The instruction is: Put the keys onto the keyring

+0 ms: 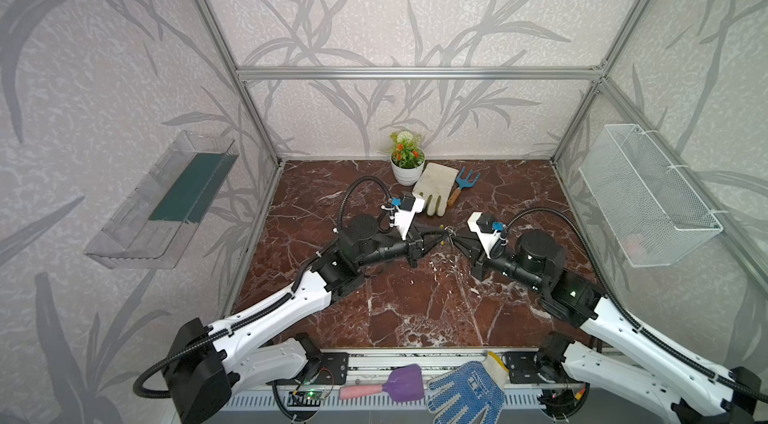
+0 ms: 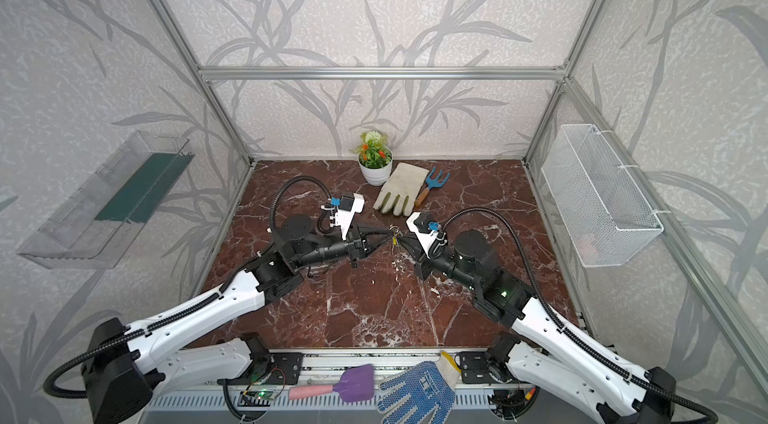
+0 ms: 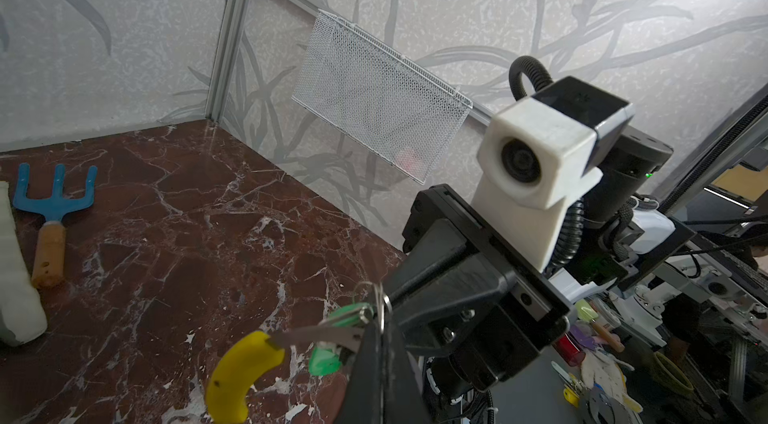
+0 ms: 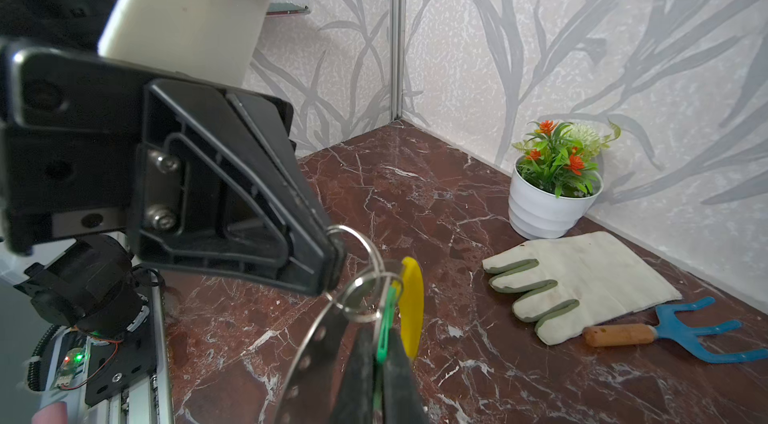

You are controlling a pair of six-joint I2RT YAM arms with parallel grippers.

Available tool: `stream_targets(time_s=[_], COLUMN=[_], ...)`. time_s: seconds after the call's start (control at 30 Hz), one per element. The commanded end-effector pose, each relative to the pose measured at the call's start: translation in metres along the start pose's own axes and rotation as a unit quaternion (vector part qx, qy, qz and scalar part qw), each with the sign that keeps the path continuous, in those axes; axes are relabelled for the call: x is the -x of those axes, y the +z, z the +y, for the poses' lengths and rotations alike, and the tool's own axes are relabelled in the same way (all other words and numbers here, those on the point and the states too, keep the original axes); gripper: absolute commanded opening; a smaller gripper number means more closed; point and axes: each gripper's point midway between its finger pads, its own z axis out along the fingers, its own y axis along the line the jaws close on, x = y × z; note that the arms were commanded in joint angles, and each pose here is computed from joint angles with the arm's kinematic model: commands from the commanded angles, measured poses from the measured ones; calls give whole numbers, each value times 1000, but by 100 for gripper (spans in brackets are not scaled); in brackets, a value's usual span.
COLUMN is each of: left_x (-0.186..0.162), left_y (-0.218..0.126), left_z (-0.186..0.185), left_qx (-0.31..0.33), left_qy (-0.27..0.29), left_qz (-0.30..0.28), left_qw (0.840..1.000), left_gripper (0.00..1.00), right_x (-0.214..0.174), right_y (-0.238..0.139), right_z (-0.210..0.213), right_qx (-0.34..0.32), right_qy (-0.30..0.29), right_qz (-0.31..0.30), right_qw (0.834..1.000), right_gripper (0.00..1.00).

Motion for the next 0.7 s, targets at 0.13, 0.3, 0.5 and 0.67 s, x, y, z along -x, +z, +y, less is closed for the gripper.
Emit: stream_targets(time_s=[0.13, 0.3, 0.5, 0.67], left_x=[26, 25, 27, 23], left_y=[-7, -8, -7, -8], left_z=[-11, -4, -11, -16], left_qx=[1, 19, -3, -17], left_qy=[33, 34, 35, 34], left_qz=[-41, -45, -49, -40], left_qw=[999, 998, 998, 998], left_gripper=[0, 0, 0, 0], right_x=[11, 12, 2, 6], right_y=[-8, -16, -9, -7], right_z=[3, 7, 10, 6], right_qx=[8, 15, 27, 15], right_qy=[0, -6, 4, 12], right_qz=[-22, -37, -15, -8], right_qw=[1000, 999, 1000, 1000], right_gripper=[0, 0, 0, 0])
